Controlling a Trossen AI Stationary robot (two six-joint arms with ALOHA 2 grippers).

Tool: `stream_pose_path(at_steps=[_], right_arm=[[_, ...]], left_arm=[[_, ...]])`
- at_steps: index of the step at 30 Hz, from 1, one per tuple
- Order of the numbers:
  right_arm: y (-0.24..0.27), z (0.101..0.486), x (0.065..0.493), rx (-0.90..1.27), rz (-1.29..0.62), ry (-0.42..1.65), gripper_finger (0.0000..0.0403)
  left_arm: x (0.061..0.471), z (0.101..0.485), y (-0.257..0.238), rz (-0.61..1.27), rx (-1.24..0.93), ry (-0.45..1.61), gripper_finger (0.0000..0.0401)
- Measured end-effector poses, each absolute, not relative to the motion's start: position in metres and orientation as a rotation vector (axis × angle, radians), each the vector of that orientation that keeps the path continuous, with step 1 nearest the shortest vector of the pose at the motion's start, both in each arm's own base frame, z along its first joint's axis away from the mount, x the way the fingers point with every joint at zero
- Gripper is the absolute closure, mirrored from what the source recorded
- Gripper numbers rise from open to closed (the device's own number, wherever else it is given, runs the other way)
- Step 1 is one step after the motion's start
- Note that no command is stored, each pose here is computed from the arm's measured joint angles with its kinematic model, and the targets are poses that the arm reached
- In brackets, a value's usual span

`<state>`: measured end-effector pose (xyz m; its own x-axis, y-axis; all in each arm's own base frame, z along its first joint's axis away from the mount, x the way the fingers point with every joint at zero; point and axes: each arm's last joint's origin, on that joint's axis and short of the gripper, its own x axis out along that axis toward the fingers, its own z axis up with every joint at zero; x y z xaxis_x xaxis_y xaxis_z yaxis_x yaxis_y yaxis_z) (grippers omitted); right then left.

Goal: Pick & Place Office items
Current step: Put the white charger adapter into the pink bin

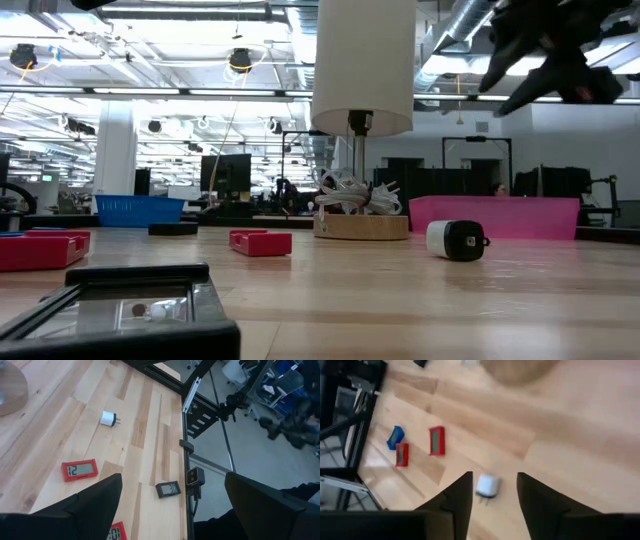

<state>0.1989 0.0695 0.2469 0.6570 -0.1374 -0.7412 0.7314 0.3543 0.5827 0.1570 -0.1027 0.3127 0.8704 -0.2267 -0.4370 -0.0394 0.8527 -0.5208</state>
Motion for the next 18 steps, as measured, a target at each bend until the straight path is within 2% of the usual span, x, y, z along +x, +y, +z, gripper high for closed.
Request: stream_pose_path(at_steps=[4, 8, 12, 18], right_arm=[[0.095, 0.227, 0.224, 1.166, -0.622, 0.62, 0.0211], [0.106, 0.215, 0.251, 1.175, -0.719, 0.745, 0.017], [0.112, 0.214, 0.276, 1.05, -0.88, 0.88, 0.0162], [0.118, 0.206, 0.313, 0.918, -0.954, 0.979, 0.0161]], left_arm=[[0.157, 0.313, -0.103, -0.104, -0.553, 0.507, 0.005], [0.157, 0.314, -0.103, -0.109, -0.559, 0.505, 0.005], [0.157, 0.313, -0.104, -0.131, -0.566, 0.519, 0.005], [0.157, 0.314, -0.104, -0.15, -0.571, 0.524, 0.005]])
